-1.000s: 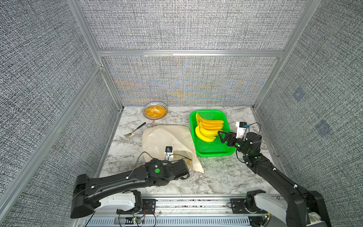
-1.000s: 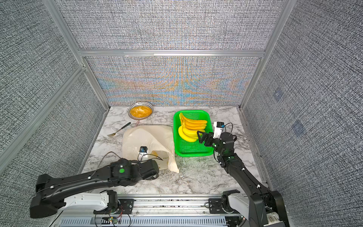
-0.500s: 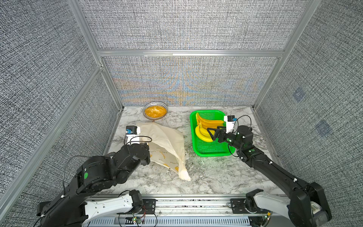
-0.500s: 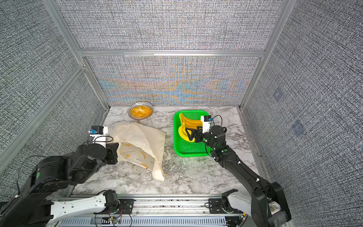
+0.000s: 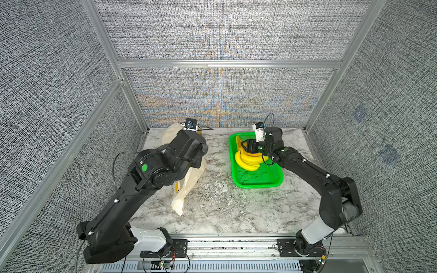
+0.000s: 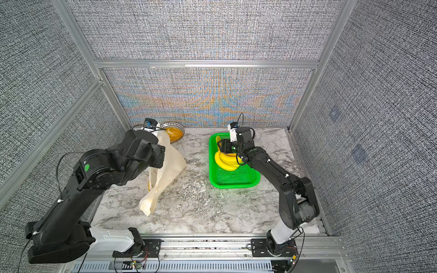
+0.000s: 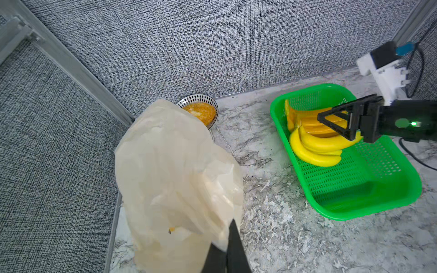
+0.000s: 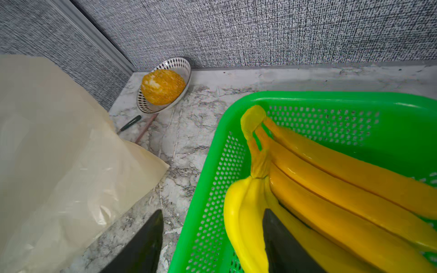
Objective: Place the banana into a plastic bag & tie a knot
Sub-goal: Pick up the plastic bag at the center of the board, then pick up the banana from the basket, then place the banana into the plastic bag.
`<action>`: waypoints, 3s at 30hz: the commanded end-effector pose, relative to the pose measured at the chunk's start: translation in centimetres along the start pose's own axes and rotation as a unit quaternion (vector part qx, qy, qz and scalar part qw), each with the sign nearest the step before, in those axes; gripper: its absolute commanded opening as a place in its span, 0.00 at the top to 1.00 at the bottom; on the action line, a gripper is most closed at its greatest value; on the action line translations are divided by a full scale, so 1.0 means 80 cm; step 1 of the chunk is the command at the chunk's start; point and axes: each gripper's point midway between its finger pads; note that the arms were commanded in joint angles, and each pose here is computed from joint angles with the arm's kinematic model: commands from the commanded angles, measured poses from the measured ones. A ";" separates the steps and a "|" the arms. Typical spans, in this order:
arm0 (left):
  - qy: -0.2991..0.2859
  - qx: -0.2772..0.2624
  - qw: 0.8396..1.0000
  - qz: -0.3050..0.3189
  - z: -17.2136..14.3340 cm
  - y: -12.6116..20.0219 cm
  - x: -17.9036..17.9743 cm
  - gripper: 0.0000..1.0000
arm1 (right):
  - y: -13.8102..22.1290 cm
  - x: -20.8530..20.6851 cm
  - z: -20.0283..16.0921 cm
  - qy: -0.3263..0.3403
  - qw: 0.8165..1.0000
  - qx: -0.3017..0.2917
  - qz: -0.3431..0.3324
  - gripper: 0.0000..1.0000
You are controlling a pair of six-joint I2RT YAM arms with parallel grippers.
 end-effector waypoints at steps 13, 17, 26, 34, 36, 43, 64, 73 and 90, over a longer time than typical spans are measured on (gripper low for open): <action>-0.054 0.054 0.990 -0.121 0.028 -0.043 -0.079 1.00 | -0.066 -0.061 -0.047 0.043 0.978 0.123 -0.160 0.41; -0.059 0.073 0.985 -0.143 0.014 -0.058 -0.095 1.00 | -0.092 -0.064 -0.052 0.043 0.977 0.141 -0.157 0.45; -0.048 0.077 0.984 -0.154 0.004 -0.061 -0.092 1.00 | -0.128 -0.073 -0.078 0.036 0.972 0.174 -0.153 0.48; -0.034 0.049 0.991 -0.122 0.017 -0.031 -0.050 1.00 | -0.134 -0.069 -0.067 0.032 0.974 0.168 -0.148 0.70; -0.034 0.033 0.995 -0.091 0.028 -0.013 -0.025 1.00 | -0.134 -0.068 -0.062 0.032 0.974 0.167 -0.149 0.78; -0.040 -0.031 0.998 0.034 0.064 0.048 0.063 1.00 | -0.108 -0.041 -0.025 0.023 0.984 0.131 -0.119 1.00; -0.065 0.037 0.983 -0.166 0.090 -0.101 -0.111 1.00 | 0.168 0.098 0.072 -0.009 0.947 -0.102 0.304 1.00; 0.032 -0.059 0.993 -0.094 0.130 -0.027 0.006 1.00 | 0.213 0.148 0.083 -0.008 0.902 -0.132 0.410 1.00; 0.069 -0.058 0.995 -0.048 0.095 -0.040 0.035 1.00 | 0.328 0.295 0.129 -0.029 0.765 -0.124 0.631 1.00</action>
Point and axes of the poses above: each gripper's point midway between its finger pads, its own y axis back along the fingers, its own x axis along the line the jaws close on, z = x × y, and after that the axes turned 2 degrees about y, right-handed
